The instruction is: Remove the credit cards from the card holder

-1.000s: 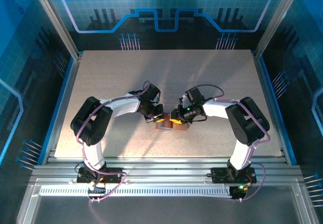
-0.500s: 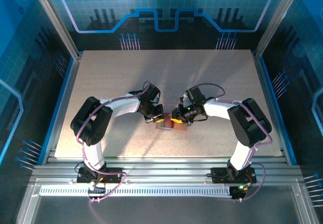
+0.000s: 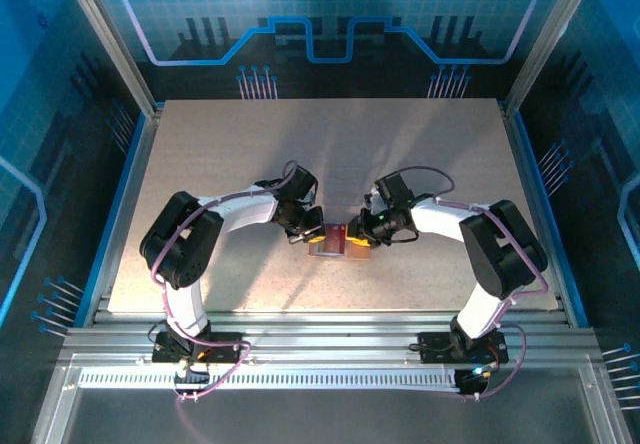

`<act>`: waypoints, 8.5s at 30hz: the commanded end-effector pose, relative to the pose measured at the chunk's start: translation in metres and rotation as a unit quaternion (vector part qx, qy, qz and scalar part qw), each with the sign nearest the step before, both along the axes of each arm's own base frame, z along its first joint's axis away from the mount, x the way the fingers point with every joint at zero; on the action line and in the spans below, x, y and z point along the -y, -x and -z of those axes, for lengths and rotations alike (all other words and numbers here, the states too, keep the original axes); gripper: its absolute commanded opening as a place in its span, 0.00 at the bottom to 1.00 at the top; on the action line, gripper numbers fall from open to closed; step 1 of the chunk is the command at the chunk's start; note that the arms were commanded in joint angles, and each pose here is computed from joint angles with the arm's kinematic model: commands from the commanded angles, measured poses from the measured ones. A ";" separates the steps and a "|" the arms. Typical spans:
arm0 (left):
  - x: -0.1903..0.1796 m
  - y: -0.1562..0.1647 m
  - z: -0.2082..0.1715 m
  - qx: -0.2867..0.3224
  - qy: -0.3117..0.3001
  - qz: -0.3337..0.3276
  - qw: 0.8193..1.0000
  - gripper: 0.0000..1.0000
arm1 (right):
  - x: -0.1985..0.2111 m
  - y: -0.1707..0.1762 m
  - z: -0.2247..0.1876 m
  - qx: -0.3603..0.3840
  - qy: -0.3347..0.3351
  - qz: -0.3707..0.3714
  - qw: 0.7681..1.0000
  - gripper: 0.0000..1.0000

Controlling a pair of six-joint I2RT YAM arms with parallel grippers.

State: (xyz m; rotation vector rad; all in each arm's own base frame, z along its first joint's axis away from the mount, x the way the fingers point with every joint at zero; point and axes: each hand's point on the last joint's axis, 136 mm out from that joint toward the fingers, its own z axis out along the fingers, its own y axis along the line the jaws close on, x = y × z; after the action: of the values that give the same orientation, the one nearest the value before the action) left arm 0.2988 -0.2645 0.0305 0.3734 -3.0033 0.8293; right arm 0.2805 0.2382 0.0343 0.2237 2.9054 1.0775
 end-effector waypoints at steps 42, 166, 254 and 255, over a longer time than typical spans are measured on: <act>-0.010 0.008 0.008 -0.013 -0.021 -0.003 1.000 0.00 | -0.009 -0.004 0.012 0.005 -0.043 -0.022 0.999 0.22; -0.073 -0.016 -0.074 0.121 0.028 -0.103 0.987 0.16 | -0.005 -0.119 -0.111 0.360 0.235 -0.640 0.637 0.00; -0.030 0.008 0.009 -0.034 0.072 -0.024 0.997 0.03 | -0.076 -0.012 -0.062 0.095 0.016 -0.156 0.983 0.33; -0.031 0.007 0.010 -0.034 0.071 -0.025 0.997 0.03 | -0.075 -0.010 -0.056 0.086 0.016 -0.152 0.984 0.33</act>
State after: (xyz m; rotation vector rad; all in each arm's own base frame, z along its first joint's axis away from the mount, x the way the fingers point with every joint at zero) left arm 0.3057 -0.2353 0.0324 0.4877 -2.9070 1.0491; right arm 0.3063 0.3044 0.1054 -0.4516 2.7493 0.8804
